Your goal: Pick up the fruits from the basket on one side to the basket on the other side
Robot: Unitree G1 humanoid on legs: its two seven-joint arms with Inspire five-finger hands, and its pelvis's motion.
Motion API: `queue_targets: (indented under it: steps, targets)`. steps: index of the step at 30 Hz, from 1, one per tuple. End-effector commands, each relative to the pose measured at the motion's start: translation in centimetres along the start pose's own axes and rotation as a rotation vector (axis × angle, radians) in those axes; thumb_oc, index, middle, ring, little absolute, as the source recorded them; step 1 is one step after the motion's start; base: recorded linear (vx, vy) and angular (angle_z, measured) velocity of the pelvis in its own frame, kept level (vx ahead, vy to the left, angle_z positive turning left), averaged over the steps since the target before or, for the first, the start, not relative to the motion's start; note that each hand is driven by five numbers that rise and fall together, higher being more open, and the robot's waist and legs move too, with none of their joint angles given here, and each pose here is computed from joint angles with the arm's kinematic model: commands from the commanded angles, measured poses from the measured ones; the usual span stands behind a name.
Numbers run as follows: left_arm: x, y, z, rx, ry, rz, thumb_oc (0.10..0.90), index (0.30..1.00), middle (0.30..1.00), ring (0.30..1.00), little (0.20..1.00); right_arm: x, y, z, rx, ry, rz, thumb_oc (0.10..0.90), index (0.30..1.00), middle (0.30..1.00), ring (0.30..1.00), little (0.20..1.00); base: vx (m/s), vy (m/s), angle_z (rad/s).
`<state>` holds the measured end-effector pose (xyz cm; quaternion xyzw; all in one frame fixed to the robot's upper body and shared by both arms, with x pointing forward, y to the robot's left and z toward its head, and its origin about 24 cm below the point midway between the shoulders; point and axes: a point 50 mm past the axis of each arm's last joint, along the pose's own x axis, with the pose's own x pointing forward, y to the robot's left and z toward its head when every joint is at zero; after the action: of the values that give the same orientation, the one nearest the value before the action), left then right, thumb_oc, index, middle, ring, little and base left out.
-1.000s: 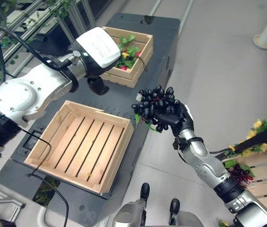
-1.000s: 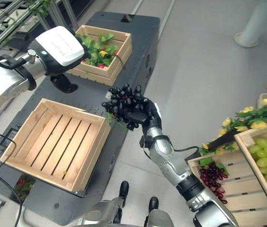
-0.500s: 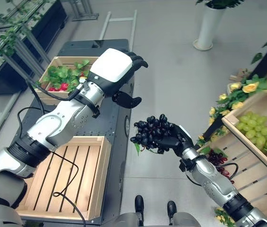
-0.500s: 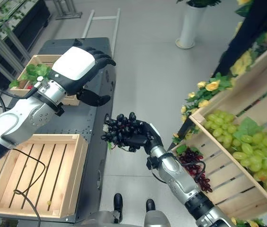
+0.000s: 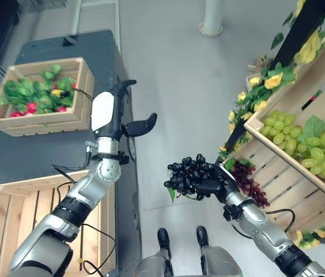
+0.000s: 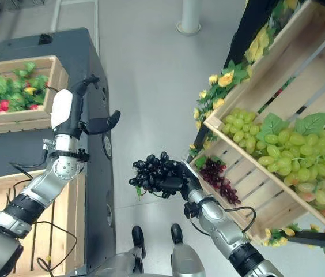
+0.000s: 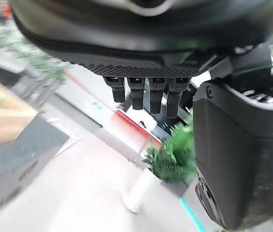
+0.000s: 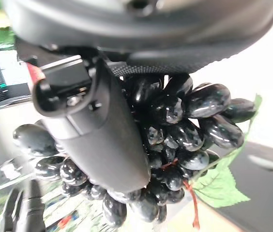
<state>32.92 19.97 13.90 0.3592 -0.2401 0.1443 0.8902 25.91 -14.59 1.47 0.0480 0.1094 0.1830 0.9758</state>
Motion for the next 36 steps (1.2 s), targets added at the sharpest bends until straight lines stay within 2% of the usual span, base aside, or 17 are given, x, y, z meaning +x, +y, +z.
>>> queue_targets:
  steps: [1, 7, 12, 18, 24, 31, 36]
  targets:
    - [3.8, 2.5, 4.4, -0.198, -0.205, 0.259, 0.800, 0.900, 0.900, 0.900, 0.900, 1.2, 2.8, 8.3, -0.032, -0.437, 0.205, 0.400, 0.300, 0.300, 0.300, 0.300, -0.15, -0.056, -0.04]
    - [4.7, 1.9, 6.5, -0.273, -0.302, 0.296, 0.800, 0.900, 0.900, 0.900, 0.900, 1.1, 2.9, 9.8, -0.083, -0.519, 0.242, 0.400, 0.300, 0.300, 0.300, 0.300, -0.13, -0.052, -0.08]
    - [4.1, 1.1, 7.6, -0.359, -0.356, 0.283, 0.800, 0.900, 0.900, 0.900, 0.900, 0.7, 2.7, 9.5, -0.057, -0.556, 0.201, 0.400, 0.300, 0.300, 0.300, 0.300, -0.01, -0.028, 0.09]
    - [3.9, 0.5, 8.6, -0.365, -0.400, 0.278, 0.800, 0.900, 0.900, 0.900, 0.900, 0.6, 3.0, 10.6, -0.026, -0.631, 0.183, 0.400, 0.300, 0.300, 0.300, 0.300, 0.00, -0.004, 0.06]
    - [3.7, 0.0, 8.6, -0.383, -0.400, 0.259, 0.800, 0.900, 0.900, 0.900, 0.900, -0.1, 2.6, 11.9, 0.142, -0.761, 0.199, 0.400, 0.300, 0.300, 0.300, 0.300, 0.00, 0.002, -0.03]
    - [3.4, -0.2, 8.6, -0.390, -0.401, 0.256, 0.800, 0.900, 0.900, 0.900, 0.900, -1.4, 0.5, 14.2, 0.351, -0.961, 0.096, 0.400, 0.300, 0.300, 0.300, 0.300, -0.01, -0.008, -0.08]
    - [3.4, -0.1, 8.3, -0.391, -0.386, 0.272, 0.800, 0.900, 0.900, 0.900, 0.900, -2.2, -0.7, 14.5, 0.405, -1.032, -0.002, 0.400, 0.300, 0.300, 0.300, 0.300, 0.02, 0.002, -0.07]
